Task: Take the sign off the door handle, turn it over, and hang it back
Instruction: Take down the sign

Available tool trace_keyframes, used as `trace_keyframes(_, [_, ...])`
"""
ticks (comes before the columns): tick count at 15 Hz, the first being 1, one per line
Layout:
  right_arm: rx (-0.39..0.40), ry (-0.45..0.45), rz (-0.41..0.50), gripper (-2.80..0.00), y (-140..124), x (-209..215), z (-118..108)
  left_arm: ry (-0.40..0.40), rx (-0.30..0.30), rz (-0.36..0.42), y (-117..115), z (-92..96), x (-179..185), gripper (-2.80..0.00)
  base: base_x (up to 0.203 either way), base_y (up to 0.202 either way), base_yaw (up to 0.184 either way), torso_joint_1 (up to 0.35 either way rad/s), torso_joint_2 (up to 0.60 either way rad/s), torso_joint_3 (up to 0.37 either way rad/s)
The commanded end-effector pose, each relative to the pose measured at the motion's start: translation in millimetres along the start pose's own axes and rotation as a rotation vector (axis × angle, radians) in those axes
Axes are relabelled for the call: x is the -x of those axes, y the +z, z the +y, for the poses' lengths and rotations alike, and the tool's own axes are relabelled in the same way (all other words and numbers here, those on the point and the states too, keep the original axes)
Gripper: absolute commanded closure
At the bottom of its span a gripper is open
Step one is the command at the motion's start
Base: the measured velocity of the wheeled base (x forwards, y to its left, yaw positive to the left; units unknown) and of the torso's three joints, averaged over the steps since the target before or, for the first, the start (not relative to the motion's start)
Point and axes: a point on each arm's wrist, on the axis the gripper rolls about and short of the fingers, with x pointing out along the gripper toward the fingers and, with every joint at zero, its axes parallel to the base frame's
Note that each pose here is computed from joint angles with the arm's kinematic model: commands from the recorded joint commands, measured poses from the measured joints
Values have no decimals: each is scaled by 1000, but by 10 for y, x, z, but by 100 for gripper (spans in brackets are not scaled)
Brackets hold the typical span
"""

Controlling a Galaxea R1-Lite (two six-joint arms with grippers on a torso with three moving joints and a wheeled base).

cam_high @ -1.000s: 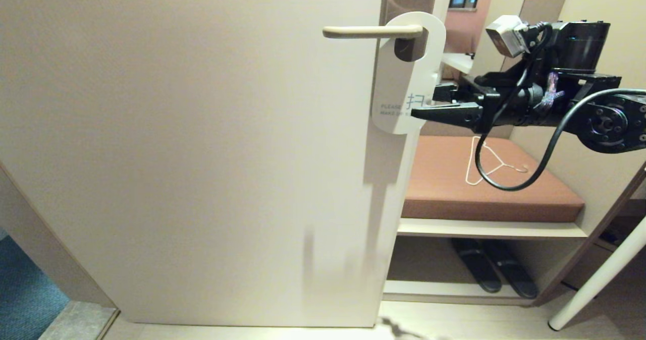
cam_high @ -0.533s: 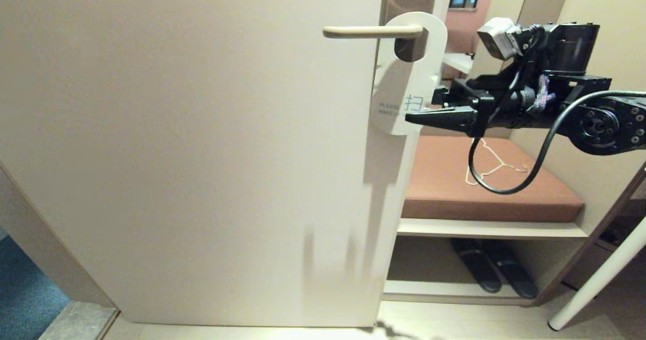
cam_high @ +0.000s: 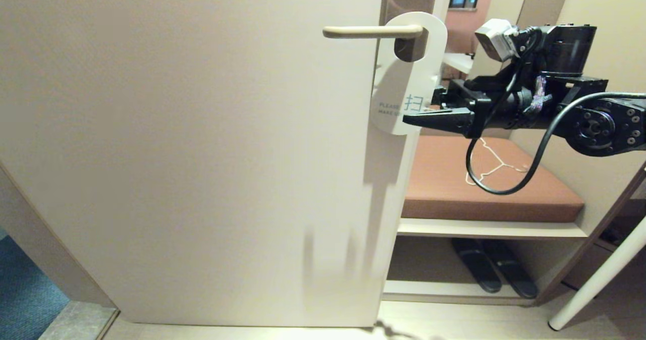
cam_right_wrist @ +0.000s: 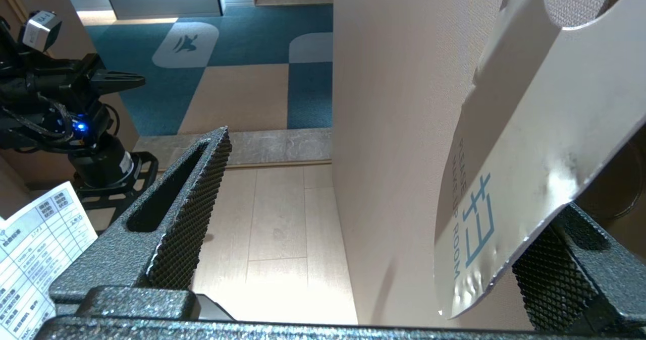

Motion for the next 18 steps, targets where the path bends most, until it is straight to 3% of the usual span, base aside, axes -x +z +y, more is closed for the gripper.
trace_keyframes(1, [2,4,-1,-280,-3,1,-2,0,0,1,1,0,-1,0,0,0,0,0,0,0])
trace_keyframes(13, [25,-5,-15,-280,74,-16,-113,1,0,1,1,0,-1,0,0,0,0,0,0,0])
trace_keyframes(14, [32,-6,-18,-86,92,-18,-120,0,0,1,1,0,-1,0,0,0,0,0,0,0])
trace_keyframes(15, [36,-6,-19,0,94,-26,-141,0,0,1,1,0,-1,0,0,0,0,0,0,0])
trace_keyframes(18, [45,-12,-22,0,103,-36,-170,1,0,1,1,0,-1,0,0,0,0,0,0,0])
